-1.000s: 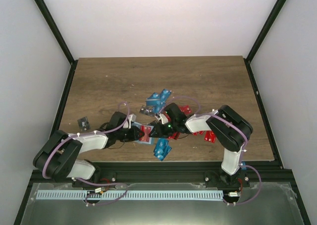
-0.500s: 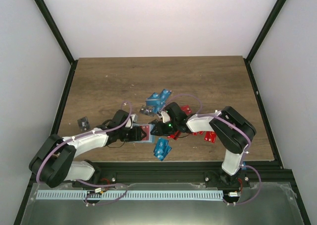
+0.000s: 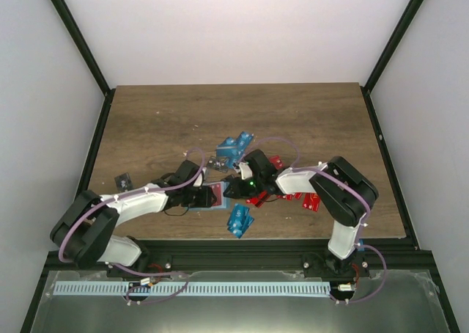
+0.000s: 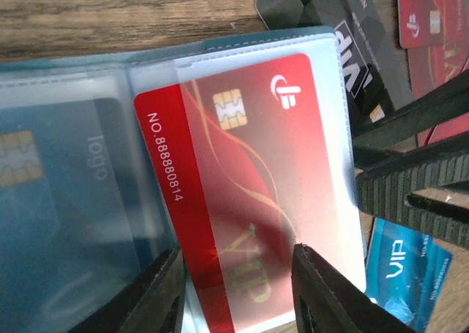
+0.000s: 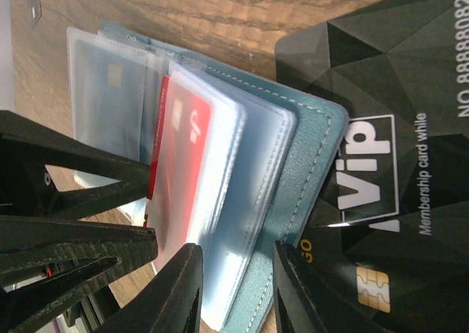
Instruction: Put the credit cards into the card holder
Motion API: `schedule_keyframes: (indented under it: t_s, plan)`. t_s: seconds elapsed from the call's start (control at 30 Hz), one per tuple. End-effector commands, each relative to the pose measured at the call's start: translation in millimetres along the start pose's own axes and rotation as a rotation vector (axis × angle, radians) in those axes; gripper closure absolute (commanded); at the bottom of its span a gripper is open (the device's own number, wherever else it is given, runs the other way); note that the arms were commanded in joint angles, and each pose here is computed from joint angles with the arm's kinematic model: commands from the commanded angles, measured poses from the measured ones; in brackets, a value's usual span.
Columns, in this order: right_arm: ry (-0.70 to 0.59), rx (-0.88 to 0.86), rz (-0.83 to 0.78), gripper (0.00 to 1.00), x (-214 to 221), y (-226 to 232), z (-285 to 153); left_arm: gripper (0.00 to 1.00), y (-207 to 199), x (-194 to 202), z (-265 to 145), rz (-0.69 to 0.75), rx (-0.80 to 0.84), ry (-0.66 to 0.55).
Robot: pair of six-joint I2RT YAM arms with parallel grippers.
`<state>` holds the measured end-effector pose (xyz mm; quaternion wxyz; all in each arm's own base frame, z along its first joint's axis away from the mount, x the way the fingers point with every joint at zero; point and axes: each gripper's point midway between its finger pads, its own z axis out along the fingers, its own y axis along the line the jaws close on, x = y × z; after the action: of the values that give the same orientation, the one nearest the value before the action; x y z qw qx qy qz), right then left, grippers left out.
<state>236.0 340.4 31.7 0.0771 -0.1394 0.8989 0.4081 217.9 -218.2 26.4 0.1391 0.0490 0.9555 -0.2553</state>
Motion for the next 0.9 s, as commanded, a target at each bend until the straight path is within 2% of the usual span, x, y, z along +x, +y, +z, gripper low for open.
schedule_keyframes:
  t_s: [0.0, 0.1, 0.23, 0.6, 0.87]
  plan:
    - [-0.004, 0.03, -0.009, 0.71, -6.5, -6.5, 6.1, 0.61, -7.0, -2.2, 3.3, 0.04, -0.033, 0.008]
    - [0.0, 0.029, -0.01, 0.71, -7.4, -6.6, 7.7, 0.68, -13.0, -3.6, 5.3, 0.068, -0.04, 0.008]
    - [0.004, 0.03, -0.011, 0.71, -7.6, -7.3, 8.6, 0.69, -25.8, -7.1, 4.6, 0.107, -0.018, -0.005]
    - [-0.032, 0.015, -0.065, 0.7, -19.6, 12.3, -12.9, 0.58, -25.8, -10.1, -16.2, 0.12, -0.06, -0.04]
    - [-0.03, -0.098, -0.077, 0.69, -20.0, 38.9, -25.6, 0.75, -17.4, -13.6, -30.7, 0.092, -0.114, -0.081]
